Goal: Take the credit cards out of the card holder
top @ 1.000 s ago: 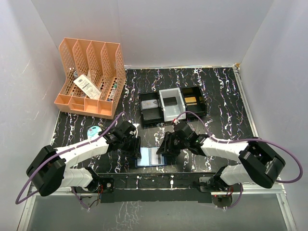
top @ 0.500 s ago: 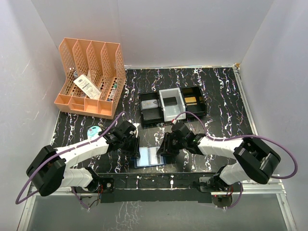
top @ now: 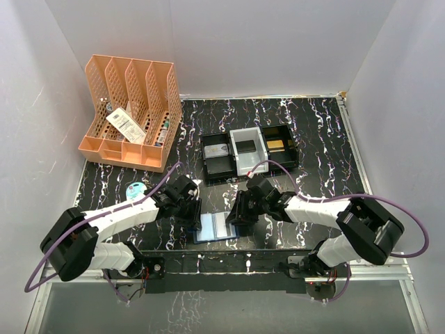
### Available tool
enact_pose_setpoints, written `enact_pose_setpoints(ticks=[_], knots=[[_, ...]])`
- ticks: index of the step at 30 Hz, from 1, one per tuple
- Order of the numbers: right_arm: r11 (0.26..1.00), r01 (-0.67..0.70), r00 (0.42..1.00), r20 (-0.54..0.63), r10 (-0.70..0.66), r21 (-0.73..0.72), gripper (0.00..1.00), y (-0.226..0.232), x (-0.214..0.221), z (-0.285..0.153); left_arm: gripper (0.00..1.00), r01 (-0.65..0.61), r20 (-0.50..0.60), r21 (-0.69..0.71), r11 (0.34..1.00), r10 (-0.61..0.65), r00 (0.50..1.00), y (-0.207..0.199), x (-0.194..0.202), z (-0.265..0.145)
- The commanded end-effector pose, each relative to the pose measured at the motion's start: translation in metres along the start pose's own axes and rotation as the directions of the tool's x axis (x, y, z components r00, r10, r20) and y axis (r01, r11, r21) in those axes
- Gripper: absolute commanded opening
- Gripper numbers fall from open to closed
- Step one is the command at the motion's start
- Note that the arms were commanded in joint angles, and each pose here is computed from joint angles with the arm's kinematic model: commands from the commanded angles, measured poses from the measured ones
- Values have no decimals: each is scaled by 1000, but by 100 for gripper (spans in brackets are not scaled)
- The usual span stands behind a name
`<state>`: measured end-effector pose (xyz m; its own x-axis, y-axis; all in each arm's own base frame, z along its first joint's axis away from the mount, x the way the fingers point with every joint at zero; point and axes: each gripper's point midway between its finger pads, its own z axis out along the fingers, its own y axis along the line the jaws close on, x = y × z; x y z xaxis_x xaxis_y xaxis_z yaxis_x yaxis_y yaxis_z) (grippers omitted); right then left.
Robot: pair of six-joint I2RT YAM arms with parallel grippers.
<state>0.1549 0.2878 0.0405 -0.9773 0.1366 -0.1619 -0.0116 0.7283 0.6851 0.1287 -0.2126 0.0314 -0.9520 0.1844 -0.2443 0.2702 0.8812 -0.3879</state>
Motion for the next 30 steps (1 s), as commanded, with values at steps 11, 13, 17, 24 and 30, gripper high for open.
enact_pose_setpoints(ticks=[11,13,17,24,30], knots=[[1000,15,1000,23,-16,20,31,6,-11,5,50,3,241,102,995,-28,970,-31,-42,-46],[1000,15,1000,26,-15,17,30,7,-11,4,51,21,291,165,986,-69,954,-42,-53,-45],[1000,18,999,37,-19,10,31,7,-12,2,50,118,241,312,943,-199,950,-62,-52,-26],[999,40,997,68,-38,-34,30,19,-17,-6,47,227,188,304,925,-292,938,-62,-43,5],[998,52,998,41,-50,-46,29,21,-12,-6,40,281,194,283,917,-342,920,-51,-38,19]])
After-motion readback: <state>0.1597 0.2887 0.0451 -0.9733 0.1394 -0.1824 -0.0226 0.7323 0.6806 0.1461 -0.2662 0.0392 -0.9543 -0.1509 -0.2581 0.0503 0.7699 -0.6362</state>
